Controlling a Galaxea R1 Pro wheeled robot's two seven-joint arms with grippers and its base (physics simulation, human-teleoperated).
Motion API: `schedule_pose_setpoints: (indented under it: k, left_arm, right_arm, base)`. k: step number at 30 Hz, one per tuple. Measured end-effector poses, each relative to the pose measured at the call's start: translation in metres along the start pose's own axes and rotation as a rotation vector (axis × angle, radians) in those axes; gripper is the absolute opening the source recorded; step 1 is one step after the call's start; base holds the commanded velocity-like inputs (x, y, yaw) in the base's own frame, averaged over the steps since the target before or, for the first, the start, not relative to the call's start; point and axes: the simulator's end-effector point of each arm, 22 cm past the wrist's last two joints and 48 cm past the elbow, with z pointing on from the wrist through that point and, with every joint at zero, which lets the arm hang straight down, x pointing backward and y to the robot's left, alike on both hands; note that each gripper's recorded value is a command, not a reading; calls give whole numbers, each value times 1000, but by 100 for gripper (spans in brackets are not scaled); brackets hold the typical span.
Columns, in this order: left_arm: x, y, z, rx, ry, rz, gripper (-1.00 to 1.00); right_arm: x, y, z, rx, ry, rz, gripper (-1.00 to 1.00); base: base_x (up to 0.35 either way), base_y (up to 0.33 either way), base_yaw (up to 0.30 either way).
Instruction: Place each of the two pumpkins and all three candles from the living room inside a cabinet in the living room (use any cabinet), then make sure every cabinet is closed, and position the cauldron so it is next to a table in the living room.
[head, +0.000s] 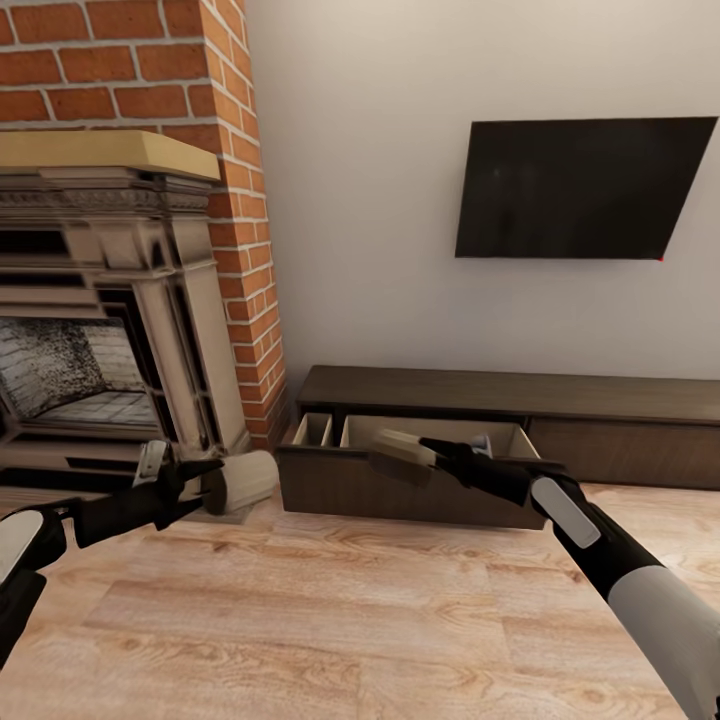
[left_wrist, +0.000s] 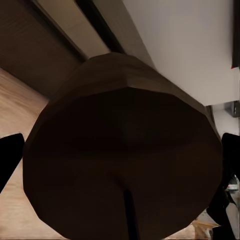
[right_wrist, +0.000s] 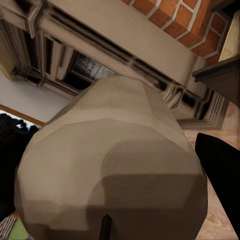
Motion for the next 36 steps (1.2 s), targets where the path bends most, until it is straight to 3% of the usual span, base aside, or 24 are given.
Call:
schedule_pose_setpoints:
  k: [8,36]
  left_arm:
    - [16,-24,12,50,75,-41,-100]
    - [2,-72,14,53,112,-38,-100]
  right_arm:
    - [-8,3,1,8,-1,16,-100]
    - [-31,15,9,48,13,65,-100]
  base:
    - [0,0,0]
    - [0,0,0]
